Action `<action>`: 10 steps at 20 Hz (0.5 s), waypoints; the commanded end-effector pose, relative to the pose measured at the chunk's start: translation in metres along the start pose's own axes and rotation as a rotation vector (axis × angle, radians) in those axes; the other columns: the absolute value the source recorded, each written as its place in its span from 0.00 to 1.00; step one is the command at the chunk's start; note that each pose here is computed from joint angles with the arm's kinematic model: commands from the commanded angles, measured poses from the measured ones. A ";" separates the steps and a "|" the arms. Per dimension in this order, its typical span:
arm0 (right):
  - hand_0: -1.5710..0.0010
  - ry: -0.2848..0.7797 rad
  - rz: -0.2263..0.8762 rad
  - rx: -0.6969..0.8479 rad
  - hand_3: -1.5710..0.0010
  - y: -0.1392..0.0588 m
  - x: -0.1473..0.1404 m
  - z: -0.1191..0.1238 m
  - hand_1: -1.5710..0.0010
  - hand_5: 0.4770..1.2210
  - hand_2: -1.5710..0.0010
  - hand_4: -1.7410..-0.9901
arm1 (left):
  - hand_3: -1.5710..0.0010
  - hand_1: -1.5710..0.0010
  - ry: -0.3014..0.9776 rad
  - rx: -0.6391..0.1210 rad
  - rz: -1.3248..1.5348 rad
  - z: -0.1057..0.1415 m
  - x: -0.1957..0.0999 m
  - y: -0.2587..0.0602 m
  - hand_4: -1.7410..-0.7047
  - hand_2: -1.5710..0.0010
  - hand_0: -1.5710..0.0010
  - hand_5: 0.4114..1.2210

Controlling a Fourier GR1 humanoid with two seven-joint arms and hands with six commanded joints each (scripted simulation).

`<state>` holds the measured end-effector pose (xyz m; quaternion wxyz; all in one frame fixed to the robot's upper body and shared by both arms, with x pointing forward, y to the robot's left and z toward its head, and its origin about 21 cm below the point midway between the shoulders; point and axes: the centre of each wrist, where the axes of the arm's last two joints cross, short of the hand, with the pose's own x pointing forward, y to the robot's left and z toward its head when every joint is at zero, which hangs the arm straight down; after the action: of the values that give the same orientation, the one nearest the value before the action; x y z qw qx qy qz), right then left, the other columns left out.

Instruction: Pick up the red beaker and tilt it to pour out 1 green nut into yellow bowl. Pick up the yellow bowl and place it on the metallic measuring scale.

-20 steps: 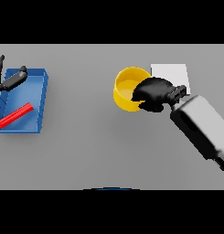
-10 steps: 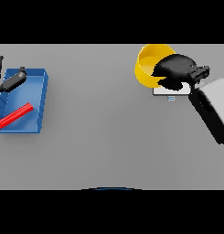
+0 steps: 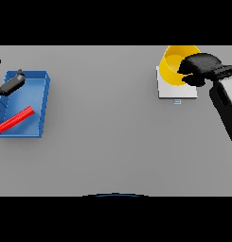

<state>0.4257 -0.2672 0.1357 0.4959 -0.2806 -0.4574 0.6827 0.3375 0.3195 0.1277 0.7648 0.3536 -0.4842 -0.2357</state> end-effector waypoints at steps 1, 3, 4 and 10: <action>0.00 0.002 -0.009 0.006 0.20 0.005 -0.005 -0.003 0.00 1.00 0.00 0.02 | 1.00 1.00 -0.009 0.001 -0.002 0.002 0.000 0.001 0.89 1.00 1.00 0.43; 0.00 0.021 -0.013 0.002 0.13 0.013 -0.011 -0.010 0.00 1.00 0.00 0.02 | 1.00 1.00 0.004 -0.003 -0.007 0.000 -0.001 0.000 0.89 1.00 1.00 0.43; 0.00 0.027 -0.014 0.006 0.12 0.020 -0.009 -0.015 0.00 1.00 0.00 0.02 | 1.00 1.00 0.005 0.004 -0.004 -0.001 0.000 0.003 0.90 1.00 1.00 0.42; 0.00 0.054 -0.040 0.023 0.05 0.035 -0.012 -0.029 0.05 1.00 0.00 0.02 | 1.00 1.00 -0.001 0.004 0.002 -0.002 0.004 0.004 0.91 1.00 1.00 0.39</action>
<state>0.4394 -0.2714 0.0907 0.5255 -0.2836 -0.4411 0.6699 0.3415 0.3200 0.1322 0.7638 0.3548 -0.4858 -0.2338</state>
